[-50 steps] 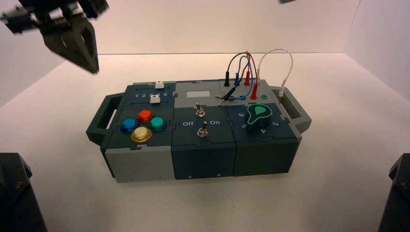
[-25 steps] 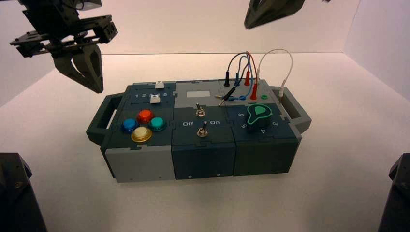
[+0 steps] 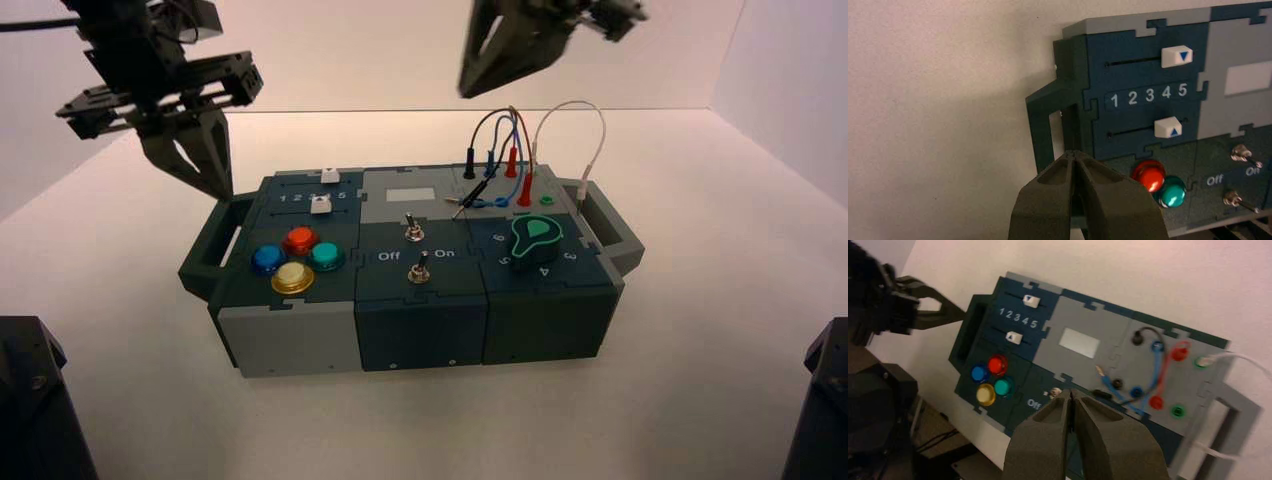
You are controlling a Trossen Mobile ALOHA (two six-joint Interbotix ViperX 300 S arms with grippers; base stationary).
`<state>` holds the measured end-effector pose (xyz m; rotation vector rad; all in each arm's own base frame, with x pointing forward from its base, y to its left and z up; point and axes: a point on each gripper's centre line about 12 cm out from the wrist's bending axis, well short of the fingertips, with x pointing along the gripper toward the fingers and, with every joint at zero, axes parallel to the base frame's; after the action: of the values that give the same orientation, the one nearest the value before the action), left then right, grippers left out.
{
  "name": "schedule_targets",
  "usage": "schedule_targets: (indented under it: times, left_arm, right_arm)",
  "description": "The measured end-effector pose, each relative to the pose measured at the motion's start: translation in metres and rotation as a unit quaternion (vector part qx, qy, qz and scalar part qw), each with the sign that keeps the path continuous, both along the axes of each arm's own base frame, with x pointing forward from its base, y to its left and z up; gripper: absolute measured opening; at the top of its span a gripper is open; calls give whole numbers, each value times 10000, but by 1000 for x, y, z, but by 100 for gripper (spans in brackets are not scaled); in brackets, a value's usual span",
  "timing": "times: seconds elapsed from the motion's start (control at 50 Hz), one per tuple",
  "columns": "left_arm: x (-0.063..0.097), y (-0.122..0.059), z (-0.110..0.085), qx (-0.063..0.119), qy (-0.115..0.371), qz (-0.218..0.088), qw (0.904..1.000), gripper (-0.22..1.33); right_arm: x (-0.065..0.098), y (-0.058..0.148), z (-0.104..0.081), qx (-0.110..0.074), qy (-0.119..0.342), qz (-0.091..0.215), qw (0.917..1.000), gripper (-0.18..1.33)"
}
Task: Flip the top switch on with the right gripper.
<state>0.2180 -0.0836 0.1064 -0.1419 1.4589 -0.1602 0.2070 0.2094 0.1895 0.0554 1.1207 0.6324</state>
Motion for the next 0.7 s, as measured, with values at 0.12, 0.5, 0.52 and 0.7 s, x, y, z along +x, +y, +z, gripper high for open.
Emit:
schedule_targets:
  times: [0.12, 0.5, 0.52, 0.7]
  left_arm:
    - [2, 0, -9, 36, 50, 23, 10000, -16]
    - [4, -6, -31, 142, 213, -52, 9997, -16]
    - [4, -7, -32, 147, 221, -57, 9996, -16]
    - [4, -9, -37, 167, 238, -50, 9996, -16]
  right_arm:
    - [4, 7, -2, -5, 67, 24, 10000, -14]
    - [6, 17, -10, -28, 242, 35, 9997, -14]
    - [6, 17, -11, -33, 258, 30, 9997, -14]
    - [2, 28, -23, -85, 483, 109, 9987, -14]
